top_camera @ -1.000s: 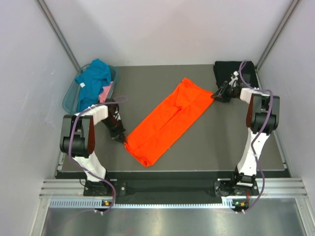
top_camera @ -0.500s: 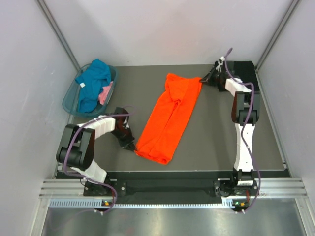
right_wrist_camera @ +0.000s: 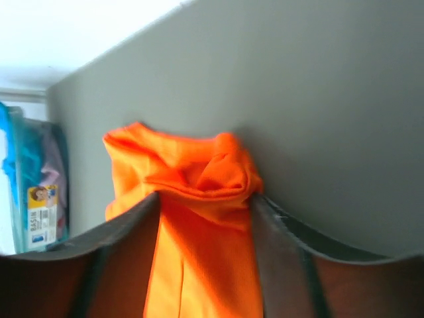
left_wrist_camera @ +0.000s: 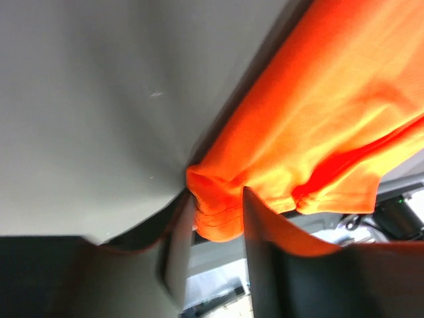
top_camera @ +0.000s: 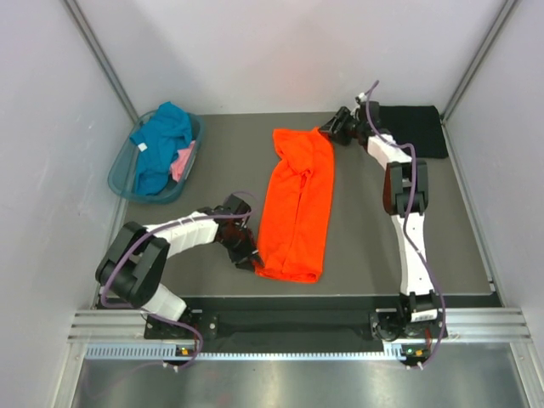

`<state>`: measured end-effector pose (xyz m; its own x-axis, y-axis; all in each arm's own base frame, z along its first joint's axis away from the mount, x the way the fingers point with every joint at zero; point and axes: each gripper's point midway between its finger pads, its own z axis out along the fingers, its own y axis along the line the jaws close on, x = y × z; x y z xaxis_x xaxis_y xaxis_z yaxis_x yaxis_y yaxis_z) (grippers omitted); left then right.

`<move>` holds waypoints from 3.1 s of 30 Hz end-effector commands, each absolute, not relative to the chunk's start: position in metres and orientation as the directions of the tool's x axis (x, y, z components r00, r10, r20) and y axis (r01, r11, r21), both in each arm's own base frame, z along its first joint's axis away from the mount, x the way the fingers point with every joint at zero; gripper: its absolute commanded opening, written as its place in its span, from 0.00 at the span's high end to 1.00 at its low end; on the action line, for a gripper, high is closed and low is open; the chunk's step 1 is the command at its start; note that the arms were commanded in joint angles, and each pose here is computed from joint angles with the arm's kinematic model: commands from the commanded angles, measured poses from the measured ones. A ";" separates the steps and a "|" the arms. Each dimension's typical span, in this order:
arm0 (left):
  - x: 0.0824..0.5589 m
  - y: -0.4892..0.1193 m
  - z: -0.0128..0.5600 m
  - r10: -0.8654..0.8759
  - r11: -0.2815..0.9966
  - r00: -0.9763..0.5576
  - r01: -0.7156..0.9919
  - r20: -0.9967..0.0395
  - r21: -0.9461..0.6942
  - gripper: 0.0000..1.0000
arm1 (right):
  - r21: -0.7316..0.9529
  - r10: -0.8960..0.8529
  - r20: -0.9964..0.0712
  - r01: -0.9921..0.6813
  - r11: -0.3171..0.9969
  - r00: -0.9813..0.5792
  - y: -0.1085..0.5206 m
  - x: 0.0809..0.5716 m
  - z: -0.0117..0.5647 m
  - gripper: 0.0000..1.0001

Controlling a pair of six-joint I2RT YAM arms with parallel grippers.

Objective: Fold and stack the t-shirts
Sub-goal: Fold the tshirt

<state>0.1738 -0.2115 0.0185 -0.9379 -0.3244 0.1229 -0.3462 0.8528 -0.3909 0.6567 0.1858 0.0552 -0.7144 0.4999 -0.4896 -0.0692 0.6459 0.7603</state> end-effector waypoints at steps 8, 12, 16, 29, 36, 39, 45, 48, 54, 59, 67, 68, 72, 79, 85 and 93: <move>0.189 -0.198 0.053 -0.241 0.911 -0.971 -0.223 -0.010 -0.346 0.53 | 0.515 0.341 -0.540 0.018 0.857 -0.770 0.117 0.530 0.140 0.27; 0.212 -0.191 0.067 -0.184 0.941 -0.979 -0.151 -0.085 -0.302 0.52 | 0.501 0.318 -0.524 0.015 0.865 -0.790 0.117 0.470 0.139 0.26; 0.265 -0.196 0.091 -0.166 0.943 -0.963 -0.092 -0.213 -0.319 0.48 | 0.501 0.201 -0.495 -0.088 0.861 -0.846 0.150 0.407 0.133 0.27; 0.519 -0.197 0.099 -0.265 0.893 -0.767 0.033 -0.584 -0.449 0.56 | 0.563 0.079 -0.442 -0.208 0.800 -0.893 0.180 0.243 0.144 0.31; 0.605 -0.230 0.082 -0.411 0.811 -0.674 0.039 -0.615 -0.584 0.57 | 0.538 0.102 -0.412 -0.151 0.830 -0.906 0.165 0.219 0.136 0.32; 0.618 -0.242 0.075 -0.465 0.784 -0.617 0.046 -0.635 -0.619 0.55 | 0.533 0.117 -0.415 -0.137 0.835 -0.902 0.163 0.220 0.133 0.32; 0.616 -0.255 0.050 -0.537 0.727 -0.640 -0.021 -0.549 -0.687 0.55 | 0.522 0.131 -0.457 -0.146 0.840 -0.880 0.161 0.229 0.141 0.32; 0.618 -0.253 0.039 -0.563 0.720 -0.634 -0.063 -0.530 -0.691 0.56 | 0.523 0.136 -0.463 -0.146 0.840 -0.876 0.161 0.229 0.142 0.32; 0.626 -0.266 0.021 -0.590 0.672 -0.656 -0.075 -0.471 -0.737 0.76 | 0.528 0.140 -0.442 -0.131 0.839 -0.886 0.160 0.223 0.135 0.32; 0.643 -0.270 0.028 -0.608 0.649 -0.624 -0.034 -0.491 -0.760 0.90 | 0.525 0.133 -0.416 -0.118 0.843 -0.900 0.157 0.213 0.127 0.32; 0.671 -0.264 0.048 -0.599 0.661 -0.578 0.034 -0.555 -0.749 0.82 | 0.545 0.119 -0.364 -0.107 0.832 -0.924 0.161 0.203 0.117 0.33; 0.671 -0.263 0.049 -0.589 0.672 -0.582 0.033 -0.561 -0.740 0.74 | 0.546 0.115 -0.351 -0.104 0.831 -0.929 0.161 0.202 0.114 0.33; 0.654 -0.247 0.049 -0.499 0.766 -0.621 0.011 -0.605 -0.643 0.43 | 0.557 0.101 -0.331 -0.108 0.824 -0.938 0.166 0.204 0.109 0.33; 0.604 -0.218 0.114 -0.399 0.846 -0.640 0.019 -0.657 -0.532 0.44 | 0.612 -0.014 -0.307 -0.209 0.763 -0.952 0.188 0.195 0.103 0.40; 0.515 -0.200 0.126 -0.333 0.868 -0.745 -0.001 -0.579 -0.497 0.54 | 0.653 -0.177 -0.293 -0.332 0.680 -0.939 0.225 0.175 0.092 0.59; 0.369 -0.193 0.104 -0.265 0.834 -0.877 0.000 -0.401 -0.552 0.53 | 0.693 -0.204 -0.262 -0.332 0.640 -0.943 0.267 0.188 0.071 0.68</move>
<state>0.4188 -0.1895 0.1098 -0.8273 -0.3073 -0.4703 -0.0203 0.8529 -0.5217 0.1637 0.2413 0.0578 -0.9586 -0.2251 -0.1745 -0.2838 0.7035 0.6516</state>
